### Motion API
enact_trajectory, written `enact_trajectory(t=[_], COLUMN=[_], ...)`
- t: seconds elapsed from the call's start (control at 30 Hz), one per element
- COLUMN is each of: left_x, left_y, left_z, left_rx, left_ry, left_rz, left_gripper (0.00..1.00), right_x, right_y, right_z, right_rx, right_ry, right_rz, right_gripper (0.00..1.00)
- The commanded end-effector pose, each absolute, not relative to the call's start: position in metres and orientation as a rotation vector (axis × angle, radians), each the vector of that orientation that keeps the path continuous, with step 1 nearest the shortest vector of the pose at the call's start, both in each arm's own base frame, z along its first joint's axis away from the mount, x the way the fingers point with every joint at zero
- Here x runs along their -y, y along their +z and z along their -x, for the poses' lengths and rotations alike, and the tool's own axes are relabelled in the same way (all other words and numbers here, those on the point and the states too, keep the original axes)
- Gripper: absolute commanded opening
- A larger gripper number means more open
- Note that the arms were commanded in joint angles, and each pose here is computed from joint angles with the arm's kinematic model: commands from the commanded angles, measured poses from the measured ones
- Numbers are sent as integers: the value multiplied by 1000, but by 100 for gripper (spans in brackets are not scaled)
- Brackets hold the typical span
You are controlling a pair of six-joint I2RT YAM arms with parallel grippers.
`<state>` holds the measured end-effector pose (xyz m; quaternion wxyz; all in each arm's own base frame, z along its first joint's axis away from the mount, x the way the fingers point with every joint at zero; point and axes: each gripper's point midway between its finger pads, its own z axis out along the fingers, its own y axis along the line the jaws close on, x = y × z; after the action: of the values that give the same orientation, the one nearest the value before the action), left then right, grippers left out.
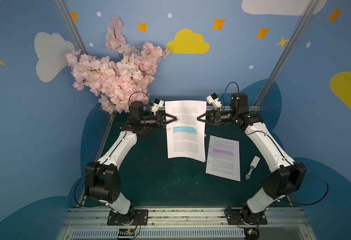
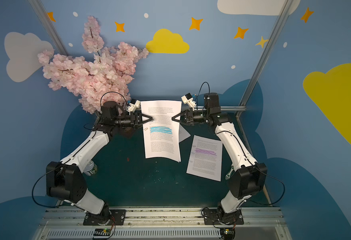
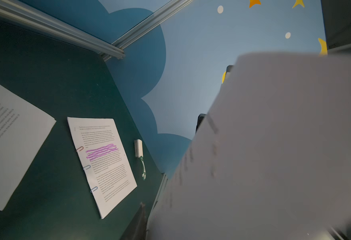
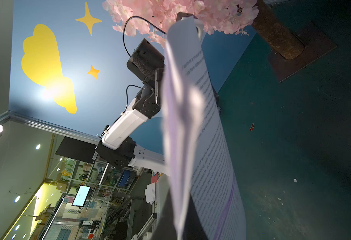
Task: Unclip the paperclips from the documents
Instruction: Remove the paper clip from the document.
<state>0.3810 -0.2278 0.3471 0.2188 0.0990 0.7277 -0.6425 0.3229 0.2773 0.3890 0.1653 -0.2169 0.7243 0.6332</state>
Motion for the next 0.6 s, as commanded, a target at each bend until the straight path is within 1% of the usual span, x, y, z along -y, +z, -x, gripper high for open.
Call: enact_trajectory(t=[0.0,0.07,0.13,0.2,0.27,0.43,0.57], left_x=[226,223,219,218,216,218,223], left_y=[361,364,366,364,365,370,366], left_z=[-379,-378,-379,-379,-378,-374,-372], left_rx=[-1992,-1989,-1986,-1988,-1989,-1990,-2004], left_ry=[-1779,-1766,-1757,-1753,-1752,-1763,-1775], left_rz=[-325,-325,-317,-311,-309,-321,-328], left_gripper=[35,38,48,53,51,43,43], right_x=[-270,-266,-260,-256,-254,-254,-256], right_y=[402,400,396,394,392,394,399], right_z=[-318,-319,-320,-322,-324,-328,-331], right_rx=[-2019,-2027,-2035,-2044,-2049,-2042,-2026], right_ry=[1796,1788,1769,1750,1750,1744,1774], right_rz=[641,629,615,600,587,588,589], right_gripper=[0,0,0,0,0,0,0])
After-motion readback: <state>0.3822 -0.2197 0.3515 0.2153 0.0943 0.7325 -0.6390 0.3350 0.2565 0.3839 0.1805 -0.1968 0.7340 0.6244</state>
